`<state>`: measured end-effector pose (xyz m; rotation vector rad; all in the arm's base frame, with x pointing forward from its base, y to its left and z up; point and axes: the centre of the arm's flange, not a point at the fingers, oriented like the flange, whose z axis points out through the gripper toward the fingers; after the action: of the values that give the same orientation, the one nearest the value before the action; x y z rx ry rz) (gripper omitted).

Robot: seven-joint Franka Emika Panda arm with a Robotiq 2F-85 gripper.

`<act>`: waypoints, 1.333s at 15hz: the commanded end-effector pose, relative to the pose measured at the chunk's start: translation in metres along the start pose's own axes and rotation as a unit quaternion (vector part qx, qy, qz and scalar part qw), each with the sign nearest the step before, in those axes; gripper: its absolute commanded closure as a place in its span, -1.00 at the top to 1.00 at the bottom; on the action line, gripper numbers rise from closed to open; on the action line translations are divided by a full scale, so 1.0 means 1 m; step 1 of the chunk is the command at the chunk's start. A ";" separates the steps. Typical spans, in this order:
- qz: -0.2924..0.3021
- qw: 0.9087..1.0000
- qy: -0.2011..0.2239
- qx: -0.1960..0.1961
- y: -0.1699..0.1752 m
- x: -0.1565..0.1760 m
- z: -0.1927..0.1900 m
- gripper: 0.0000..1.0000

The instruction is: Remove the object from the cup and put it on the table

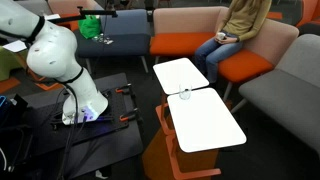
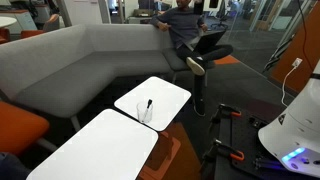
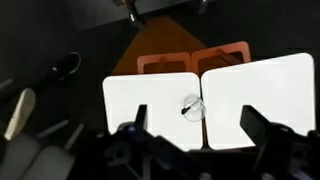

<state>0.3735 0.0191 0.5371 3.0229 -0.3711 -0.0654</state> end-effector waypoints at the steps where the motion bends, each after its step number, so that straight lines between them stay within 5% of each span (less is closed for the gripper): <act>1: 0.000 1.000 0.000 0.000 0.000 0.000 0.000 1.00; 15: -0.007 1.000 -0.018 -0.003 0.005 0.017 0.013 1.00; 20: -0.127 0.992 -0.015 -0.023 -0.015 0.049 0.045 1.00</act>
<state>0.3970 0.0150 0.5050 3.0408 -0.1897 -0.1460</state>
